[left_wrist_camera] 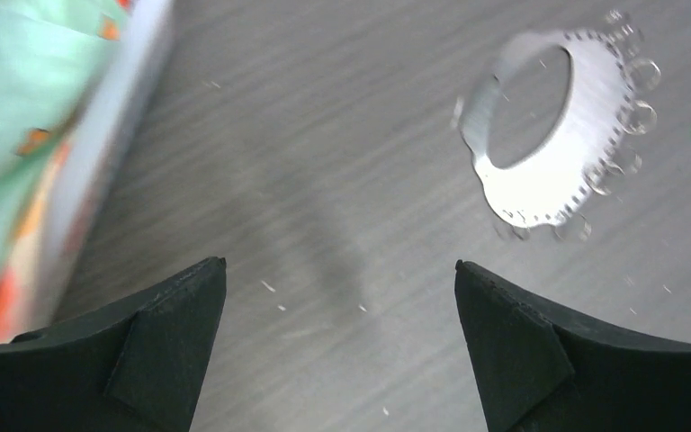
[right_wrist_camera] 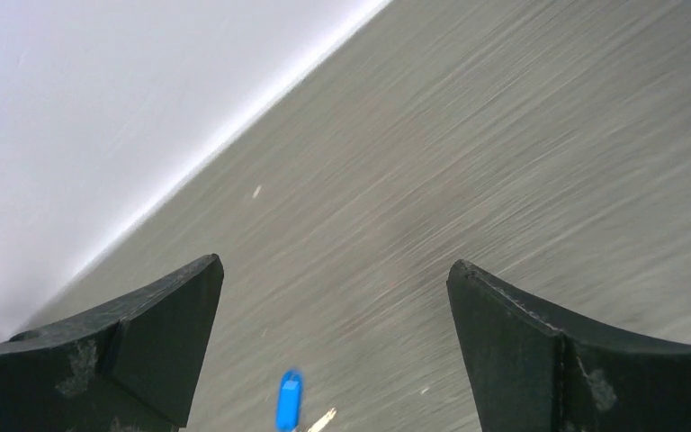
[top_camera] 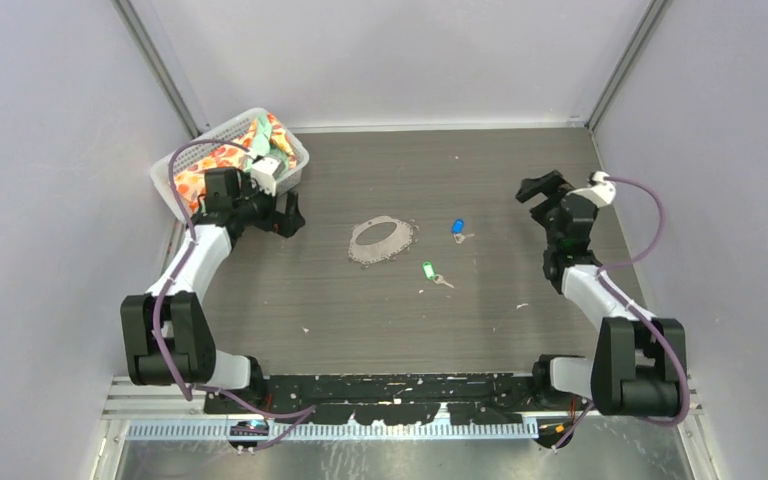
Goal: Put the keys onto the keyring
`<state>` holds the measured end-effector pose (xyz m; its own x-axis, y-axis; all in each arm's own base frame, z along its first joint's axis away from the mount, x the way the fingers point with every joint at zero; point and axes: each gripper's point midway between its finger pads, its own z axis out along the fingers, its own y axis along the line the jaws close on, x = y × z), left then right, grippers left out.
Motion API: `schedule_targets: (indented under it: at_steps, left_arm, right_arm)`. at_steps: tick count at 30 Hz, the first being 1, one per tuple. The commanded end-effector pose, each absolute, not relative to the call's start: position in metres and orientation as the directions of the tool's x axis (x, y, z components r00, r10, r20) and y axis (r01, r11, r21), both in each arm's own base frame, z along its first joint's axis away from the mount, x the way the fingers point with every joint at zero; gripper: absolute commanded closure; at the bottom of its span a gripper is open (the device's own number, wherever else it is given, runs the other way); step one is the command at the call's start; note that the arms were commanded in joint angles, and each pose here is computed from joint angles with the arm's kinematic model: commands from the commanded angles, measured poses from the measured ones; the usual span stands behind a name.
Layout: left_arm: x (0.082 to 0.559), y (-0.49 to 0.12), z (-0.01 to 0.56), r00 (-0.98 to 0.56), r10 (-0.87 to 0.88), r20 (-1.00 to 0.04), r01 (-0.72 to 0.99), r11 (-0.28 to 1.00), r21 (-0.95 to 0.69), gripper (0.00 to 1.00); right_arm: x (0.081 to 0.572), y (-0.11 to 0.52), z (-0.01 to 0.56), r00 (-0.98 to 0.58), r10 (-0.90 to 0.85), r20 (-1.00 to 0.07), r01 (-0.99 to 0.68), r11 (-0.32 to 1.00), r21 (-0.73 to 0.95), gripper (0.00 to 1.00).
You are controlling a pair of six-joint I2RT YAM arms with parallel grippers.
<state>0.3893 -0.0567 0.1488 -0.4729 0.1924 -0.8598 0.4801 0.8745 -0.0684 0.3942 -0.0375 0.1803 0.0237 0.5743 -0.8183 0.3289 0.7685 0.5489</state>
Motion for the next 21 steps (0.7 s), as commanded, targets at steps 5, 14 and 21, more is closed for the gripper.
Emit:
schedule_targets:
  at_steps: [5, 14, 21]
  left_arm:
    - [0.336, -0.114, 0.145, -0.64, 0.374, -0.671, 0.657, 0.72, -0.225, 0.02]
    - [0.35, -0.151, 0.15, -0.686, 0.405, -0.604, 0.666, 0.684, -0.298, 0.0]
    - [0.342, -0.162, 0.137, -0.671, 0.474, -0.57, 0.703, 0.652, -0.285, 0.0]
  right_arm:
    - [0.412, 0.131, 0.142, -0.553, 0.326, -0.767, -0.132, 0.875, 0.467, 0.01]
    - [0.441, 0.189, 0.128, -0.706, 0.161, -0.689, -0.296, 0.818, 0.493, 0.3]
    - [0.431, 0.225, 0.081, -0.793, -0.013, -0.609, -0.373, 0.801, 0.468, 0.4]
